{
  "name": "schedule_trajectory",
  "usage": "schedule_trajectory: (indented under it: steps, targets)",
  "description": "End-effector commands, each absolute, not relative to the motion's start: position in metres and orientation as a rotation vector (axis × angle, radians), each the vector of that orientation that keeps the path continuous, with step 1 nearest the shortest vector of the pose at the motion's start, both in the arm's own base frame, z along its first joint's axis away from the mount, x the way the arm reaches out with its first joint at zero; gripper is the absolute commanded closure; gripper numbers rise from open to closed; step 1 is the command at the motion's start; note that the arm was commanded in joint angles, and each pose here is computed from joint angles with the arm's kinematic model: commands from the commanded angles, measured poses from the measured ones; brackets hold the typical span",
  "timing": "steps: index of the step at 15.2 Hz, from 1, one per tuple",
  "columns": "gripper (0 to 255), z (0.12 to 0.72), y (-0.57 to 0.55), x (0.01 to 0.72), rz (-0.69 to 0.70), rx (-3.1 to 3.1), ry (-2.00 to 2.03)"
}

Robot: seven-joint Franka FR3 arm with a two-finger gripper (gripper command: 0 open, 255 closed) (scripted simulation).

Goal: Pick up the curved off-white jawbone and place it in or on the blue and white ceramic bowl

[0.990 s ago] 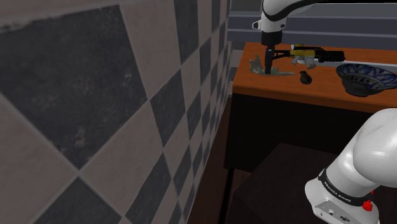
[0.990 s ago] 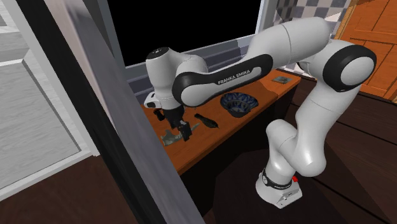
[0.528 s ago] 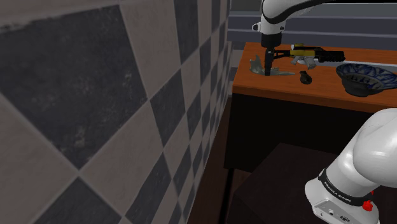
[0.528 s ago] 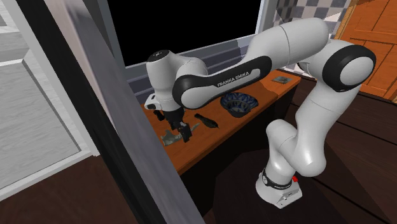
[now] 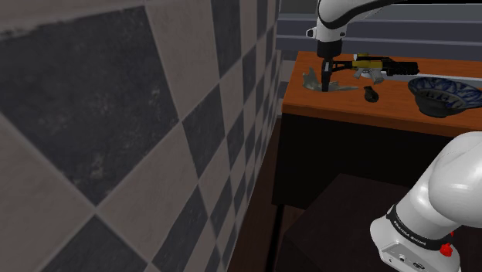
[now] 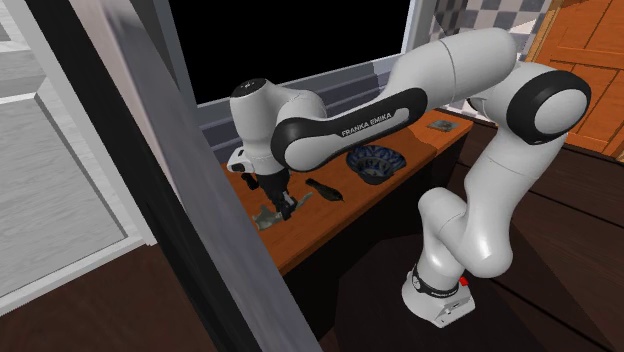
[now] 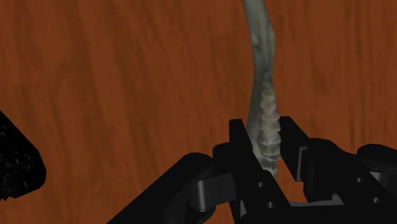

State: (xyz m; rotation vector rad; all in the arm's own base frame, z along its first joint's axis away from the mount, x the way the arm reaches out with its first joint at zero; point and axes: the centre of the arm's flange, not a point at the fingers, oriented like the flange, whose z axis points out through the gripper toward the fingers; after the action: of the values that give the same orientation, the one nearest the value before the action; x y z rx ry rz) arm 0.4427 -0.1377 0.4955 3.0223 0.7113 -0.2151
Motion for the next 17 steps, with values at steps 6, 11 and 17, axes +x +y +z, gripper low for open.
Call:
schedule_trajectory:
  steps: [6, 11, 17]
  targets:
    - [255, 0.511, -0.138, 0.443, -0.215, 3.022, 0.711]
    - [255, 0.538, -0.138, 0.443, -0.215, 3.022, 0.711]
    - [255, 0.569, -0.138, 0.443, -0.215, 3.022, 0.711]
